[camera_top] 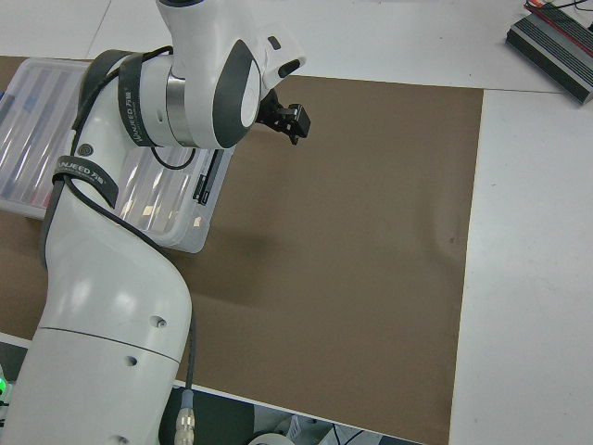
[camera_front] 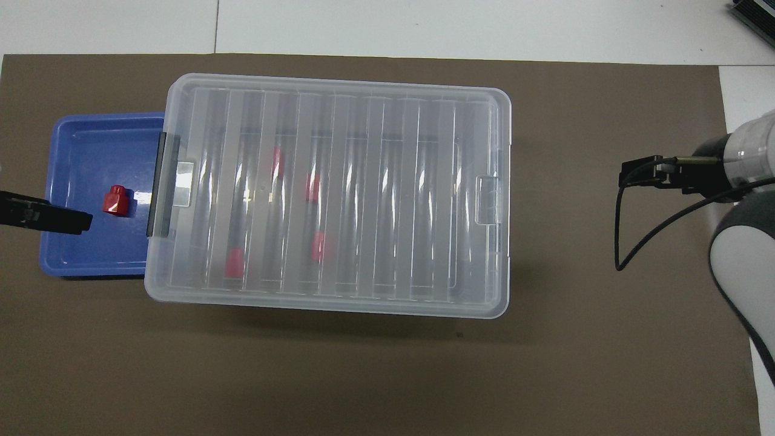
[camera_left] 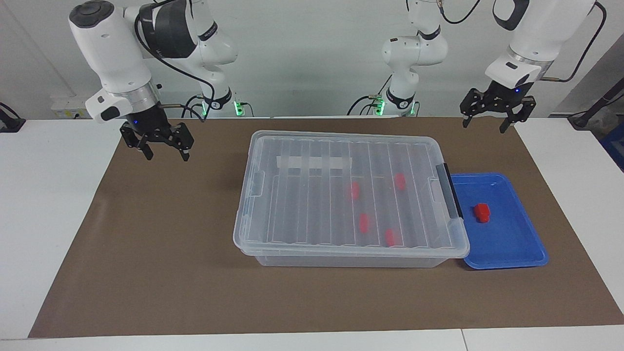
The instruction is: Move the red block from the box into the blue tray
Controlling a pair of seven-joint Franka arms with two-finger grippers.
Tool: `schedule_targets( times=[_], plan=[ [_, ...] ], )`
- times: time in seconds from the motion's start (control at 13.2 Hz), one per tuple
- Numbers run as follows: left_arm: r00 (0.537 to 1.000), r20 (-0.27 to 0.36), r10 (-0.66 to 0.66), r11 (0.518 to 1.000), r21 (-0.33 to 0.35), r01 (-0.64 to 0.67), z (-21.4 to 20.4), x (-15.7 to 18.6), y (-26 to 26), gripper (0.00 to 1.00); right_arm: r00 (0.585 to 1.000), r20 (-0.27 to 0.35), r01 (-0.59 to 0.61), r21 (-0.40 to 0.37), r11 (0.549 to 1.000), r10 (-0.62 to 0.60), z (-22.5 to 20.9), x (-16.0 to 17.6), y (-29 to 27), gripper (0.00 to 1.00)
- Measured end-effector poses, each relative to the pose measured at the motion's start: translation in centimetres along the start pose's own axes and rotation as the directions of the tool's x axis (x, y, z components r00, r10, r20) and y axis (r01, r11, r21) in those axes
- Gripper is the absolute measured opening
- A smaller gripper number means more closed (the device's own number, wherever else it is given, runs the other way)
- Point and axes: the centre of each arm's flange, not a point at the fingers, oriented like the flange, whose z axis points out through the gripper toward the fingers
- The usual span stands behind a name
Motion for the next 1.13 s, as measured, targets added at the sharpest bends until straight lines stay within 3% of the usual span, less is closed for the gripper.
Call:
schedule_targets(
  times=[1.13],
  plan=[
    [1.000,0.000,0.000,1.000,0.000,0.000,0.0,0.0,0.0,1.00,0.999,0.031,-0.016,-0.031,0.999,0.017,-0.9,0.3,1.4,1.00]
  ],
)
